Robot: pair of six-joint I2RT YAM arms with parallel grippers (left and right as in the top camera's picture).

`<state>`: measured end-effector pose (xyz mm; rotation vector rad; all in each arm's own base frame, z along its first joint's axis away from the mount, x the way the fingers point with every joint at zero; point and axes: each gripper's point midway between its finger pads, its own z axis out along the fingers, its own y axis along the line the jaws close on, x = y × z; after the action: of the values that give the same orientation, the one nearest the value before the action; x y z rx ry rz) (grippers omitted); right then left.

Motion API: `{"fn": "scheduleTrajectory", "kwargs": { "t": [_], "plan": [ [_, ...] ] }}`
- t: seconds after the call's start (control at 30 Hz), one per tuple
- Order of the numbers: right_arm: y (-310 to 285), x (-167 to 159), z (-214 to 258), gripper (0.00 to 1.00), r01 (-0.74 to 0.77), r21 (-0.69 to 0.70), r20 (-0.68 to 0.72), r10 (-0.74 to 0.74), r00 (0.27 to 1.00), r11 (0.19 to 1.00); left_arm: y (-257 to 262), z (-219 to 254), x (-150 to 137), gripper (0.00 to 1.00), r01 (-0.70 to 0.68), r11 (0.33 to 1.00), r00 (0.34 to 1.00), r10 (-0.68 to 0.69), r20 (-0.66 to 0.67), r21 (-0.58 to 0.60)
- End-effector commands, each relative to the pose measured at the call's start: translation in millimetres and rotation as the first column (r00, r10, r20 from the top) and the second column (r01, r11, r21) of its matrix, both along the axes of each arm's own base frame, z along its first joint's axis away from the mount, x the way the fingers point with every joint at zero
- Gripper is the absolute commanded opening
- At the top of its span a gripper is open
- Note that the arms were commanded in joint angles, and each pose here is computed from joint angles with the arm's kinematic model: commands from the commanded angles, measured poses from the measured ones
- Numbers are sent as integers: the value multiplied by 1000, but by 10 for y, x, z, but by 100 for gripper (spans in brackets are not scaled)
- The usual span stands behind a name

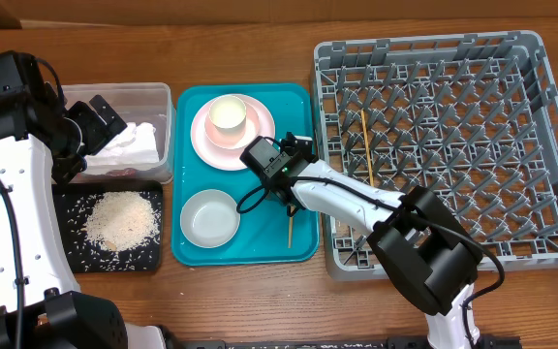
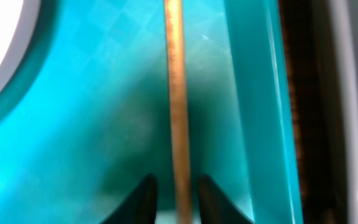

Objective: Sort waste into correct bins and load items into the dishwasher
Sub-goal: 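Lower the right gripper and pinch the second wooden chopstick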

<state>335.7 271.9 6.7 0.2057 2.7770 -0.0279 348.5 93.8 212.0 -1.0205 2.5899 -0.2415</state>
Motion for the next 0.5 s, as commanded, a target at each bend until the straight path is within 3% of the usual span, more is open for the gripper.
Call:
{"fn": "scheduleTrajectory", "kwargs": {
  "t": [0.0,0.27,0.47],
  "plan": [
    [35,7,-16,18,2,12,-12,-1,1000,1000,5,104,30,100,1,1000,999,-1,33,2],
    [28,1,-18,4,-2,8,-15,2,1000,1000,4,105,30,100,1,1000,999,-1,33,1],
    [32,6,-16,4,-2,10,-12,2,1000,1000,5,104,30,100,1,1000,999,-1,33,1]
  ]
}}
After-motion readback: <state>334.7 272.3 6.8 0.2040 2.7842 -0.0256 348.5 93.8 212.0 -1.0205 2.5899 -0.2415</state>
